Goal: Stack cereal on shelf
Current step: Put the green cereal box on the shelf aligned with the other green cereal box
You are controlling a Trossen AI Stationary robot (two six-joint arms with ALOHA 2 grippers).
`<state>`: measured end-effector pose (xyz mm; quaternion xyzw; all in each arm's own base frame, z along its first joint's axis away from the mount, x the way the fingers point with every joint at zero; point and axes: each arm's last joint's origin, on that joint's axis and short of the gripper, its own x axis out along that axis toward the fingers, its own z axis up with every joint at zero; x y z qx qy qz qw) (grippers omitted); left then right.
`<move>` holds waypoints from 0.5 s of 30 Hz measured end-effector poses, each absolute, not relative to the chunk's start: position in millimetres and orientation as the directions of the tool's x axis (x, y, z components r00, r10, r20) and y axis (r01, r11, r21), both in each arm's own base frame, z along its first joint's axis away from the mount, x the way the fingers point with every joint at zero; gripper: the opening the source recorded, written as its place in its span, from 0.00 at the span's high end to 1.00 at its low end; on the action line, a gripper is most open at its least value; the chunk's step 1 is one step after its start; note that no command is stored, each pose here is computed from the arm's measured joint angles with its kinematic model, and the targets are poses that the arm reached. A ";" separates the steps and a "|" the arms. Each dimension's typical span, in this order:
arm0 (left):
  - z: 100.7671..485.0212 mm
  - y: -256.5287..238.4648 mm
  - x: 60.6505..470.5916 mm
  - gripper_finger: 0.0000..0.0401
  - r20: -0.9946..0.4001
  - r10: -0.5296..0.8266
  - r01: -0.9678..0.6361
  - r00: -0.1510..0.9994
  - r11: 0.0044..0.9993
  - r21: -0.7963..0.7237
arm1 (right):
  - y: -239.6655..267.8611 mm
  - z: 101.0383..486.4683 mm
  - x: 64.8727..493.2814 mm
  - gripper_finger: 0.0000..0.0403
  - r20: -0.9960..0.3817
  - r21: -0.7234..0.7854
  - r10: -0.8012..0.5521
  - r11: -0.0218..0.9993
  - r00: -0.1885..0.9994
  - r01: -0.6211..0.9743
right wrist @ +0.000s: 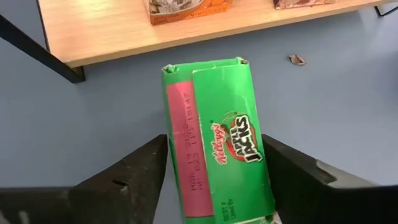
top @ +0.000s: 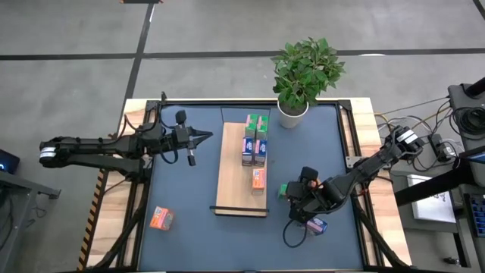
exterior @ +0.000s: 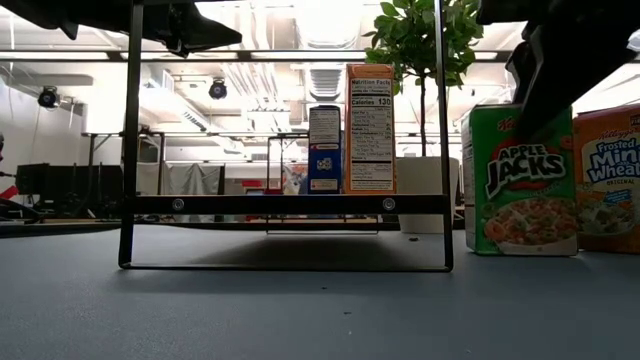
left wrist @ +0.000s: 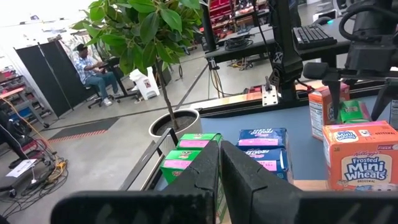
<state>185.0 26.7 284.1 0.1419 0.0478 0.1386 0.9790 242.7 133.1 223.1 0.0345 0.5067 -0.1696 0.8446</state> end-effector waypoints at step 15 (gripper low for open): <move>284.1 26.7 185.0 1.00 -0.054 0.285 -0.258 0.957 0.921 0.291 | 133.7 224.9 243.8 0.62 -0.865 -0.092 -0.247 0.934 0.437 0.345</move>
